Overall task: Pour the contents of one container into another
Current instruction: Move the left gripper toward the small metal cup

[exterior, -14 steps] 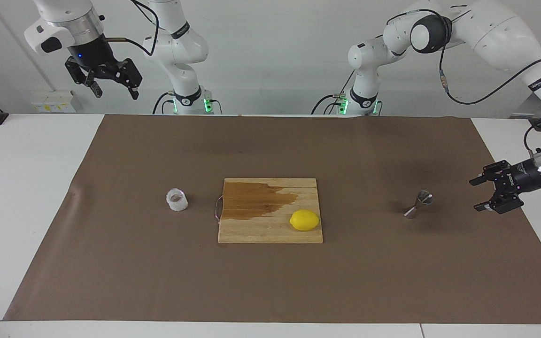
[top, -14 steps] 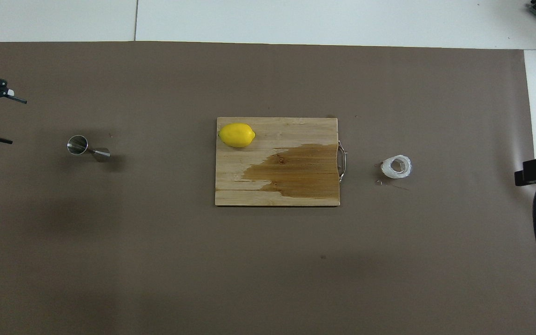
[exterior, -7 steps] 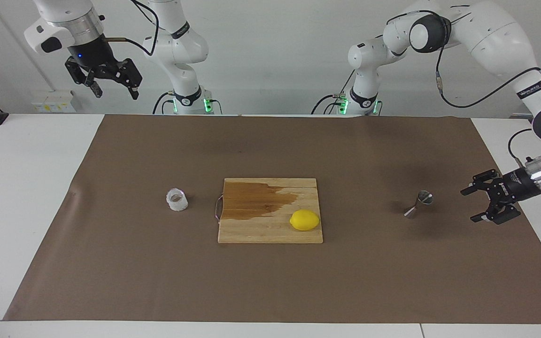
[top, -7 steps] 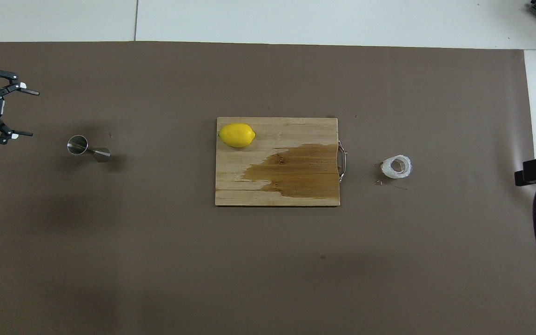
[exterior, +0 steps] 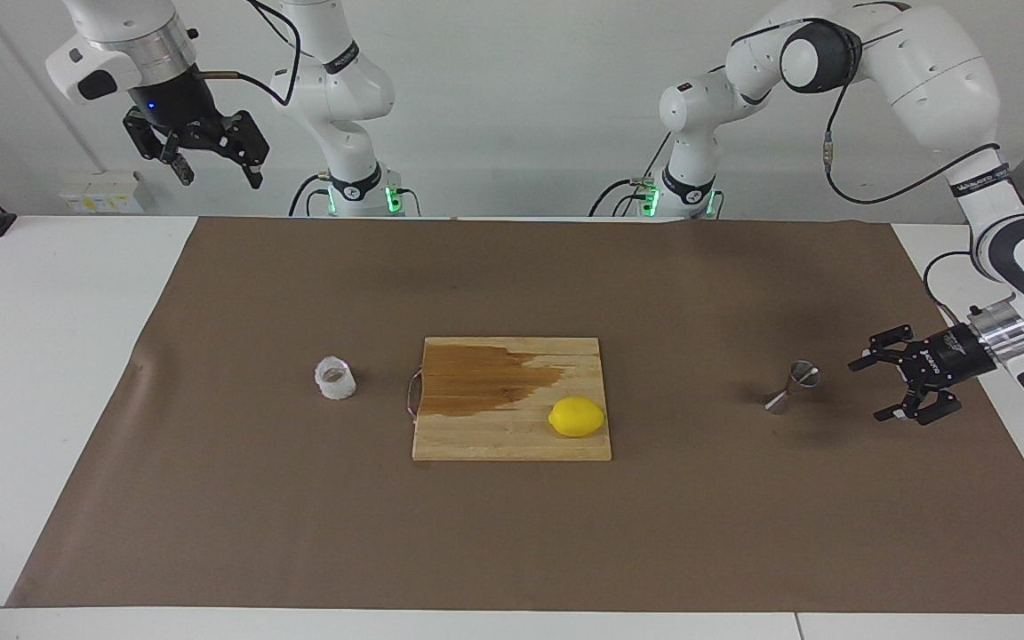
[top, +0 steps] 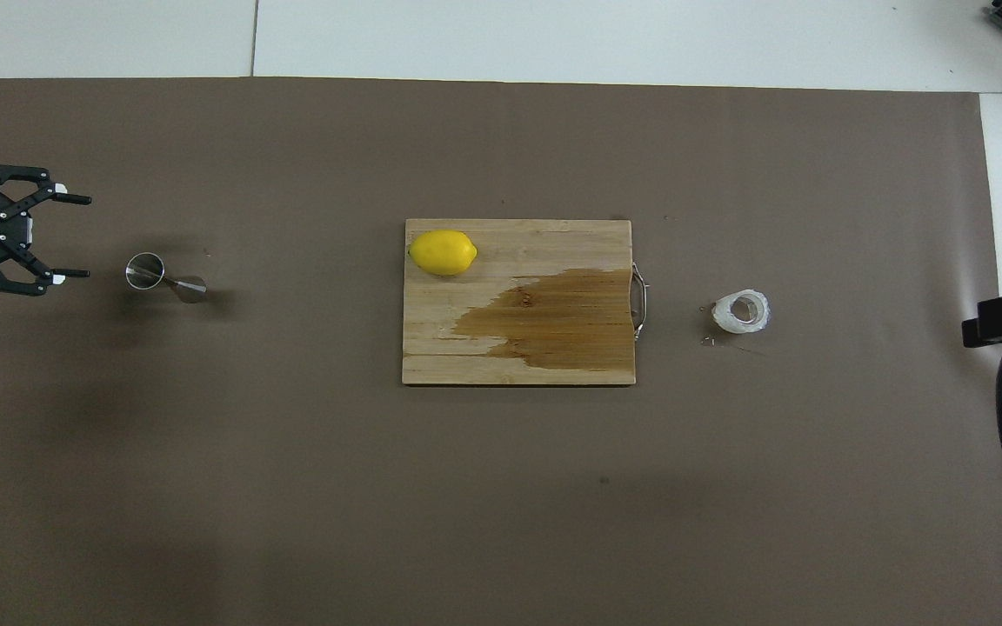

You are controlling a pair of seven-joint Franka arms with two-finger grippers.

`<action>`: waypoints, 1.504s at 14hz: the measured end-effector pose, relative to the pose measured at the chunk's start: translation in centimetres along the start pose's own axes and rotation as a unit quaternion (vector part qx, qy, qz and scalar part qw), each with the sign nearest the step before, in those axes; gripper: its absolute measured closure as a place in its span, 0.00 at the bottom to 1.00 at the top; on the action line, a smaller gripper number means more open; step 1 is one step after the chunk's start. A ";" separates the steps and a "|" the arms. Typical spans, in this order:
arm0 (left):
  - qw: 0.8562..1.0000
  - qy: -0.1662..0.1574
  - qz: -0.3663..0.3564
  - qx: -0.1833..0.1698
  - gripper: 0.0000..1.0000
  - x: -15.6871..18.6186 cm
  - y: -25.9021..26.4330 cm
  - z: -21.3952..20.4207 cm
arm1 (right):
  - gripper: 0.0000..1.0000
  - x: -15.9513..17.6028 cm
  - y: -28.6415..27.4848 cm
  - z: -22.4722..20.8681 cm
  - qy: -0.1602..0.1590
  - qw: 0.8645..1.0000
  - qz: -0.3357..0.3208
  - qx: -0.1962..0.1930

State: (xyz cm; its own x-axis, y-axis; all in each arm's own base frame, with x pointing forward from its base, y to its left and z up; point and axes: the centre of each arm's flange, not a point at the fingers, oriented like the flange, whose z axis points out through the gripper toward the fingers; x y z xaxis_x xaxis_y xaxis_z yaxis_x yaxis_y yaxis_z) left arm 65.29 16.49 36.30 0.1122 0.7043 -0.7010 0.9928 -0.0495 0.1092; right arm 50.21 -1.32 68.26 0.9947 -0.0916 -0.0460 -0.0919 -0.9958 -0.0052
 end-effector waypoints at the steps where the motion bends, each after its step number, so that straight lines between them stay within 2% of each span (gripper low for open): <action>1: 1.000 -0.011 -0.008 -0.002 0.00 0.0 -0.4 0.8 | 0.00 0.0 0.0 0.0 0.000 1.000 0.000 0.000; 6: 0.998 -0.039 -0.052 -0.014 0.00 1.2 -3.2 3.3 | 0.00 0.0 0.0 0.0 0.000 1.000 0.000 0.000; 10: 0.995 -0.059 -0.080 -0.021 0.00 4.1 -4.6 3.3 | 0.00 0.0 0.0 0.0 0.000 1.000 0.000 0.000; 13: 0.992 -0.094 -0.078 -0.042 0.00 4.3 -4.7 4.2 | 0.00 0.0 0.0 0.0 0.000 1.000 0.000 0.000; 15: 0.990 -0.107 -0.080 -0.042 0.00 4.4 -5.0 5.2 | 0.00 0.0 0.0 0.0 0.000 1.000 0.000 0.000; 21: 0.988 -0.121 -0.081 -0.045 0.00 5.0 -6.3 7.8 | 0.00 0.0 0.0 0.0 0.000 1.000 0.000 0.000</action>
State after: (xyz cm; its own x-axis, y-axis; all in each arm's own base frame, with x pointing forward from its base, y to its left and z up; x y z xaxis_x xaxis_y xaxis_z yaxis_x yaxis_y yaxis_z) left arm 59.96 14.76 26.64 -0.0294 0.5075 -0.8612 0.9921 0.1202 0.0370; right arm 50.21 -1.32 68.26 0.9947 -0.0916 -0.0460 -0.0919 -0.9958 -0.0052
